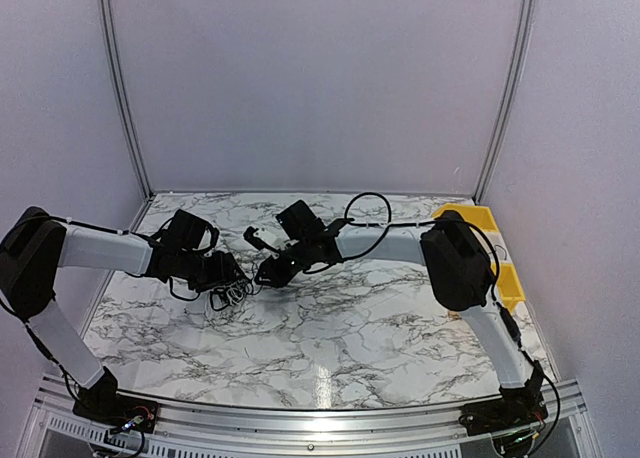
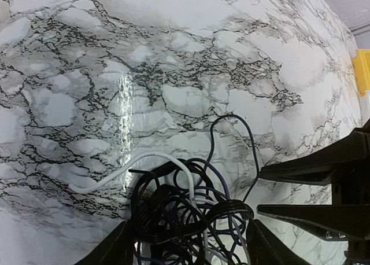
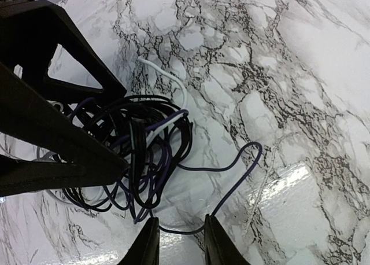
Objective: Untangle the cables
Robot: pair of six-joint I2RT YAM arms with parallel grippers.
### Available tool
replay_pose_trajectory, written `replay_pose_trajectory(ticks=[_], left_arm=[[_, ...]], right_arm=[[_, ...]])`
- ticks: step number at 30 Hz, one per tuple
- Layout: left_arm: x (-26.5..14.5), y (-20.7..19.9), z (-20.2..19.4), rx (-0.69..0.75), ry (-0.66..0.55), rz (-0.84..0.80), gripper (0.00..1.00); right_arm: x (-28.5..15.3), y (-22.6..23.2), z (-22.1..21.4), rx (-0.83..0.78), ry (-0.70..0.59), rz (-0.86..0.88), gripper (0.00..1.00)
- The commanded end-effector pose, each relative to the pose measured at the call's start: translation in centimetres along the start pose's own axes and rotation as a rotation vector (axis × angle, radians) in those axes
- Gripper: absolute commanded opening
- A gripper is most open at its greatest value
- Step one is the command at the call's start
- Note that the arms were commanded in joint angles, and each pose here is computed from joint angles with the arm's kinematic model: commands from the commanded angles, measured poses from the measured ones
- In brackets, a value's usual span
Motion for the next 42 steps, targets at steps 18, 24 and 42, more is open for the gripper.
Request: replay_pose_trajectory(ticks=[18, 24, 42], left_arm=[[0.2, 0.3, -0.3, -0.004, 0.021, -0.013, 0.67], [0.2, 0.3, -0.3, -0.004, 0.021, -0.014, 0.67], [0.0, 0.3, -0.3, 0.003, 0.018, -0.016, 0.66]], right_arm=[[-1.8, 2.3, 2.8, 0.031, -0.051, 0.031, 0.4], [-0.7, 1.6, 2.1, 0.052, -0.039, 0.02, 0.32], [1.2, 0.5, 1.3, 0.076, -0.032, 0.012, 0.19]])
Point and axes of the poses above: each gripper's point midway between its finger pads, its own x axis out along the fingers, its own y axis along the line the jaws close on, z = x × y, the point moved 6 cm from there along -x, back along the fingers, and after that the axes turned 7 degrees about x, right-handed, at the moved point
